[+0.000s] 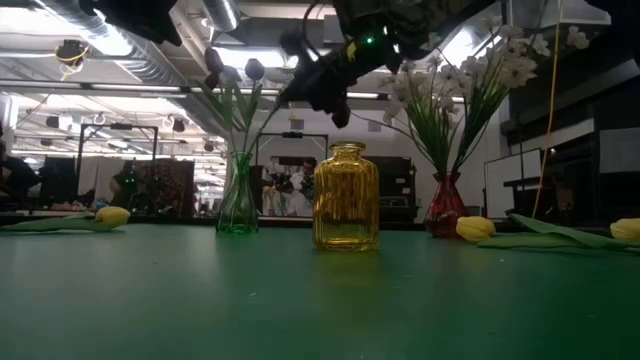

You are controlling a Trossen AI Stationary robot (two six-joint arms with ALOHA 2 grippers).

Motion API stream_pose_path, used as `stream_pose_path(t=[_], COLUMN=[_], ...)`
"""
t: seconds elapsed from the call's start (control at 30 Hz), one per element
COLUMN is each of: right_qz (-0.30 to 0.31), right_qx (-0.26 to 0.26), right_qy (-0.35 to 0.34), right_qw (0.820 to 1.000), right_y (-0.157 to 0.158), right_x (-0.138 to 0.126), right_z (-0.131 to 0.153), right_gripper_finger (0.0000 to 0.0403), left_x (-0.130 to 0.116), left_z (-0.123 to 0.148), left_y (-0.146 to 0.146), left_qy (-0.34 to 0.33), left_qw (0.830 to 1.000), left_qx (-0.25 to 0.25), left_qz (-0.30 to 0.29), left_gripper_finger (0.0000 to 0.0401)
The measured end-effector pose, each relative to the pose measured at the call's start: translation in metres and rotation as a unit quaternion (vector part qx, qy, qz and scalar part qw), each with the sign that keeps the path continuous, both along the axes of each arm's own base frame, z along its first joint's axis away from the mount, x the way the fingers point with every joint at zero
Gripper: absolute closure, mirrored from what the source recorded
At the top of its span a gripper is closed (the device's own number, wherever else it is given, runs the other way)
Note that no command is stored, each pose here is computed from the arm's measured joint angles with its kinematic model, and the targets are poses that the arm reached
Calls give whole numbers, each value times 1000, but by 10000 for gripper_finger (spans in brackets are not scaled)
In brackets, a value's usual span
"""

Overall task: Sort flowers into vase by color
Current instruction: Put the red flower into the green vase

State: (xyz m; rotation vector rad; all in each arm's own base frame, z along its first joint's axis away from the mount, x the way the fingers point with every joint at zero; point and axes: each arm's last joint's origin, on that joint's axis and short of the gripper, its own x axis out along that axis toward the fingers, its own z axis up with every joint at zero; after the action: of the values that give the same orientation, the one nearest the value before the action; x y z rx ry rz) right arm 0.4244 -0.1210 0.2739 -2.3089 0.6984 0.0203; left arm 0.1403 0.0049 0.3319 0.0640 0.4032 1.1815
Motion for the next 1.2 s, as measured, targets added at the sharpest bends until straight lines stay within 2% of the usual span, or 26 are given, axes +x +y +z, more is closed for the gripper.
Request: stream_pose_path(t=[0.13,0.3,0.47,0.6,0.77,1.2], right_qz=[8,11,15,12,-7,-18], right_qx=[16,11,6,-1,-3,33], right_qy=[14,-8,-29,-54,-58,-79], right_qw=[1000,1000,999,998,998,996], right_y=[-1,-4,-4,-4,-5,1], right_x=[7,18,19,19,18,20], right_z=[-18,-35,-32,-25,-23,-23], right_gripper_finger=[380,368,369,354,311,176], left_x=[0,-1,-1,-1,-1,-1], left_z=[0,0,-1,-1,-1,-1], left_y=[0,0,0,0,0,0], left_qy=[1,6,9,8,1,-2], left_qw=[1000,1000,1000,1000,1000,1000], left_qx=[0,1,1,1,-1,-2], left_qz=[0,0,1,1,3,4], left_gripper_finger=[187,187,187,187,187,187])
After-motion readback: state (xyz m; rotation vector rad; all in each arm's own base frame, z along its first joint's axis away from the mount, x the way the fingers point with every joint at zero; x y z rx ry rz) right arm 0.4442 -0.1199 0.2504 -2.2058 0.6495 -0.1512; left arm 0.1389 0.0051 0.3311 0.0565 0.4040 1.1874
